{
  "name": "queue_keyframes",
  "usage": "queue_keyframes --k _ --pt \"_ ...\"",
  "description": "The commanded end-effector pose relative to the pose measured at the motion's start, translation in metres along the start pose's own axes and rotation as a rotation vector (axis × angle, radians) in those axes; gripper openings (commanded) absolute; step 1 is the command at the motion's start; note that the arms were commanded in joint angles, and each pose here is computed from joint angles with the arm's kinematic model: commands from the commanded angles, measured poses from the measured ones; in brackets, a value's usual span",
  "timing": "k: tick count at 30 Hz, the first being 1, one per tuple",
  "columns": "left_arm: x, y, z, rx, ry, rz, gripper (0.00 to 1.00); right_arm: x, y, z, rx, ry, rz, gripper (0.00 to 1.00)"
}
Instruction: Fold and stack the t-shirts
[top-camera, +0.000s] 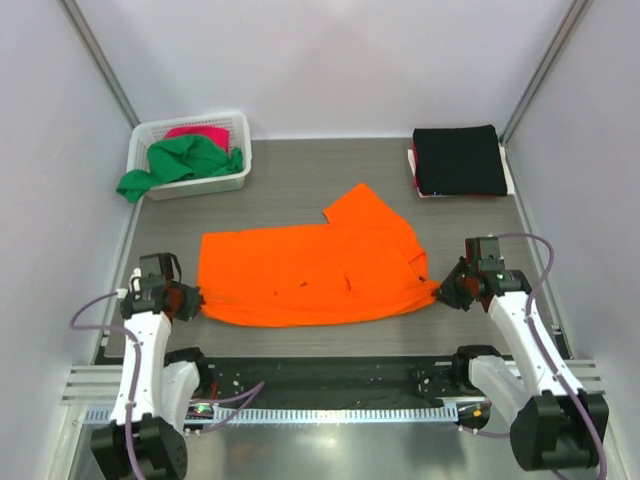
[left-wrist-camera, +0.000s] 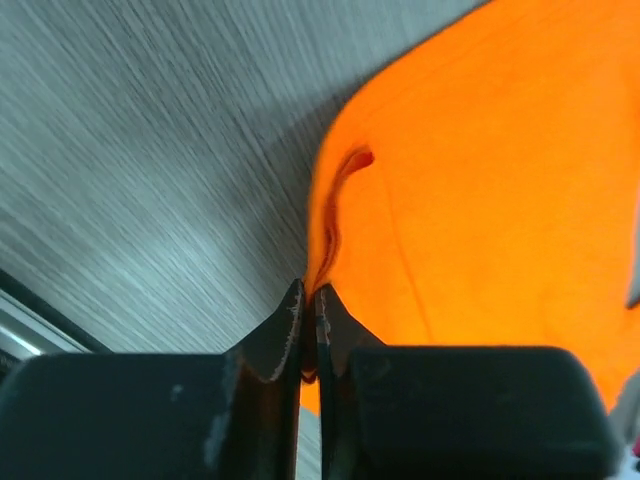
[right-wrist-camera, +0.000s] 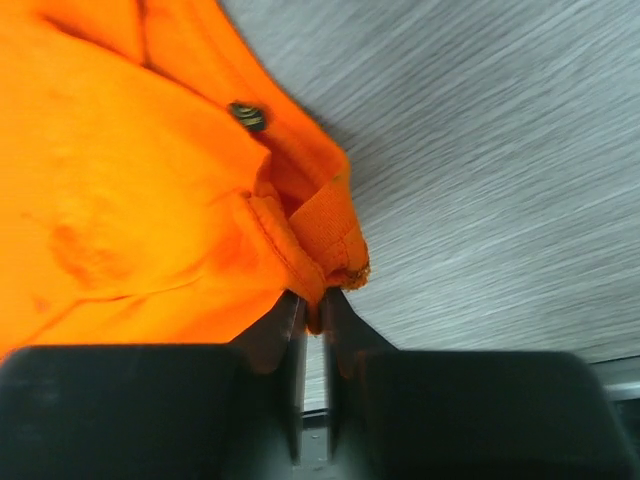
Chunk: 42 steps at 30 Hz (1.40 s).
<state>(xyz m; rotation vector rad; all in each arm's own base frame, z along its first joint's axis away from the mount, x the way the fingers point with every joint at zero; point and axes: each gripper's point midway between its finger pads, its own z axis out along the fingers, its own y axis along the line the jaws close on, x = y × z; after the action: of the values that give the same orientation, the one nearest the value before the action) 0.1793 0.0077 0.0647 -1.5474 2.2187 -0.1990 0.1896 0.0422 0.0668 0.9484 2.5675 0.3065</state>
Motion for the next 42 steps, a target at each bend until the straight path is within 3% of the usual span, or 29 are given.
queue_keyframes --k 1,3,4,5,6,7,8,13,16,17,19,22,25,26,27,29,31,33,34,42 --pt "-0.012 -0.001 -0.027 0.017 -0.075 -0.089 0.08 0.004 0.01 -0.012 -0.075 -0.015 0.089 0.26" --pt "-0.014 0.003 -0.036 0.022 -0.099 -0.102 0.14 0.013 0.007 -0.017 -0.087 -0.005 0.101 0.41" --pt "-0.011 0.007 -0.042 0.028 -0.102 -0.102 0.28 0.016 0.005 -0.02 -0.088 -0.004 0.11 0.55" --pt "-0.008 0.011 -0.046 0.024 -0.093 -0.1 0.43 0.016 0.004 -0.023 -0.09 -0.011 0.114 0.81" --pt "-0.008 0.011 -0.051 0.03 -0.098 -0.096 0.61 0.019 0.001 -0.029 -0.082 -0.012 0.118 0.94" --pt "-0.006 0.017 -0.056 0.023 -0.097 -0.076 0.89 0.017 0.002 -0.036 -0.099 -0.038 0.12 1.0" --pt "-0.006 0.018 -0.06 0.017 -0.097 -0.061 0.98 0.014 0.001 -0.041 -0.099 -0.062 0.12 1.0" --pt "-0.028 -0.015 -0.086 0.127 -0.158 0.049 1.0 -0.024 0.045 -0.077 -0.267 -0.184 0.0 0.99" --pt "-0.038 -0.063 -0.1 0.303 -0.164 0.232 1.0 -0.047 0.087 -0.074 -0.337 -0.138 -0.141 0.96" --pt "-0.048 -0.075 -0.112 0.333 -0.201 0.325 1.0 -0.052 0.095 -0.053 -0.288 -0.074 -0.173 0.96" --pt "-0.059 -0.083 -0.108 0.281 -0.19 0.406 1.0 -0.08 0.131 -0.057 -0.277 -0.154 -0.308 0.93" --pt "-0.067 -0.081 -0.088 0.199 -0.161 0.525 1.0 -0.111 0.186 -0.03 -0.281 -0.153 -0.452 0.87" --pt "-0.067 -0.082 -0.074 0.192 -0.165 0.522 1.0 -0.151 0.232 0.003 -0.264 -0.185 -0.527 0.83" --pt "-0.066 -0.083 -0.072 0.201 -0.167 0.514 1.0 -0.173 0.258 -0.006 -0.297 -0.24 -0.541 0.81" --pt "-0.062 -0.078 -0.064 0.19 -0.156 0.504 1.0 -0.174 0.261 0.033 -0.259 -0.185 -0.553 0.79" --pt "-0.064 -0.08 -0.062 0.214 -0.189 0.484 1.0 -0.199 0.289 0.04 -0.274 -0.231 -0.571 0.75" --pt "-0.067 -0.079 -0.065 0.216 -0.21 0.486 1.0 -0.199 0.291 0.084 -0.233 -0.173 -0.578 0.74" --pt "-0.072 -0.078 -0.068 0.21 -0.246 0.474 1.0 -0.209 0.313 0.089 -0.258 -0.204 -0.582 0.7" --pt "-0.073 -0.078 -0.068 0.211 -0.251 0.471 1.0 -0.205 0.311 0.117 -0.237 -0.172 -0.583 0.7" --pt "-0.07 -0.08 -0.066 0.224 -0.236 0.479 1.0 -0.187 0.336 0.175 -0.233 -0.154 -0.641 0.67"
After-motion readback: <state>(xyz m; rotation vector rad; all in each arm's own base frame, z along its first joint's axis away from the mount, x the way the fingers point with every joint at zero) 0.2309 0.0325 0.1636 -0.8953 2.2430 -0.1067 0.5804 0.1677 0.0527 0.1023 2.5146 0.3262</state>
